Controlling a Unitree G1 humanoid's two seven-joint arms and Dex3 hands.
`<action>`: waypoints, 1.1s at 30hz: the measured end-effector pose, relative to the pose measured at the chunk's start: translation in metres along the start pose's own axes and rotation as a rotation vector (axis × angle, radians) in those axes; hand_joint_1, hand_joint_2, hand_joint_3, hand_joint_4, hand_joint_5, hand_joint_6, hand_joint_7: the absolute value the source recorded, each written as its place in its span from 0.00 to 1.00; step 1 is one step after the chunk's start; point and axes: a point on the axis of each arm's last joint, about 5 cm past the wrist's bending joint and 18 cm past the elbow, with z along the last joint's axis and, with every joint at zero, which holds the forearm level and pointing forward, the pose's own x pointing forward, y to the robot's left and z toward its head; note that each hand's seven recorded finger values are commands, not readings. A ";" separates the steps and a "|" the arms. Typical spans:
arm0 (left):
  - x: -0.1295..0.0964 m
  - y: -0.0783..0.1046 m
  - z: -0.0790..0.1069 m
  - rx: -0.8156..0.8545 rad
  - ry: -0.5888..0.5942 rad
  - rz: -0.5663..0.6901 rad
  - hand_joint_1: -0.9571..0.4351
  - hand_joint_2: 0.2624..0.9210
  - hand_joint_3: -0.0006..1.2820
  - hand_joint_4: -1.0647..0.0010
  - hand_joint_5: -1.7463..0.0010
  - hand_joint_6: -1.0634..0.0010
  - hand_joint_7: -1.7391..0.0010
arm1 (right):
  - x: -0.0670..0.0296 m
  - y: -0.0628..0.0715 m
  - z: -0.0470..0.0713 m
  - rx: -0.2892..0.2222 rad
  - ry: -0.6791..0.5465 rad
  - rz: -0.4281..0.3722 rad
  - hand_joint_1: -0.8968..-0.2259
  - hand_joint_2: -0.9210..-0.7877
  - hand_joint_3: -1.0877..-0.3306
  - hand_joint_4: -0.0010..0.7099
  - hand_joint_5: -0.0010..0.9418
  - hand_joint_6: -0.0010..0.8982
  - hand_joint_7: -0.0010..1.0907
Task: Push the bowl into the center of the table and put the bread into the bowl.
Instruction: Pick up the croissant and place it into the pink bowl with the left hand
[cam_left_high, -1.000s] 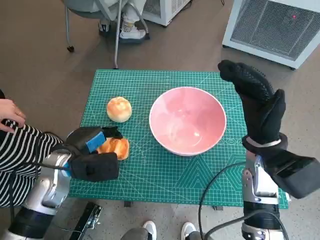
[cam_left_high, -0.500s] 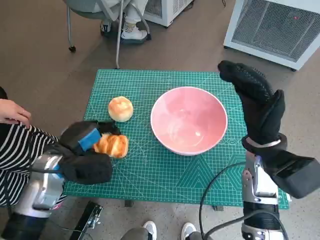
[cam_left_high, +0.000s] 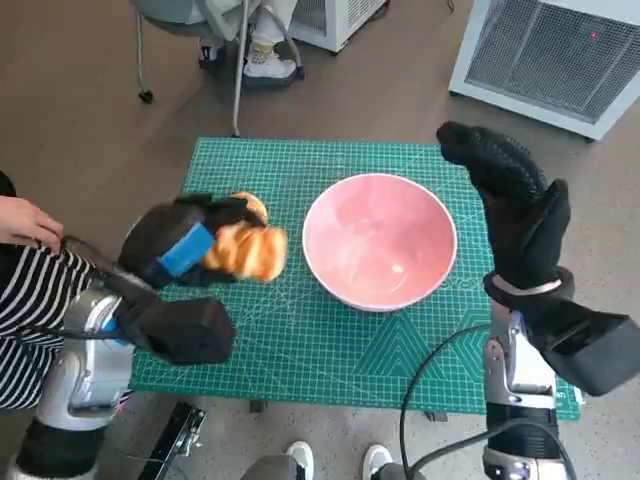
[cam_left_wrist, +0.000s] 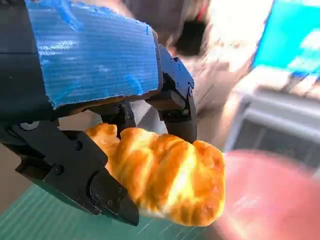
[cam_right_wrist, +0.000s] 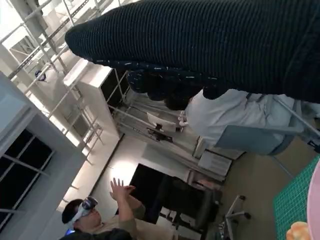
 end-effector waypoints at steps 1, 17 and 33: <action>0.002 0.002 0.004 0.004 -0.020 0.018 0.69 0.91 0.02 0.11 0.47 0.31 0.42 | -0.0002 0.000 0.000 0.000 0.000 -0.001 0.33 0.00 0.55 0.21 0.00 0.13 0.34; 0.044 0.012 0.059 -0.001 -0.274 0.108 0.69 0.92 0.01 0.10 0.50 0.32 0.40 | -0.0047 -0.001 0.001 -0.005 0.004 -0.011 0.34 0.00 0.55 0.21 0.00 0.12 0.34; 0.087 -0.034 0.072 -0.032 -0.272 -0.154 0.62 0.87 0.02 0.56 0.74 0.69 0.81 | -0.0180 -0.003 0.003 -0.024 0.009 -0.063 0.33 0.00 0.55 0.22 0.00 0.11 0.34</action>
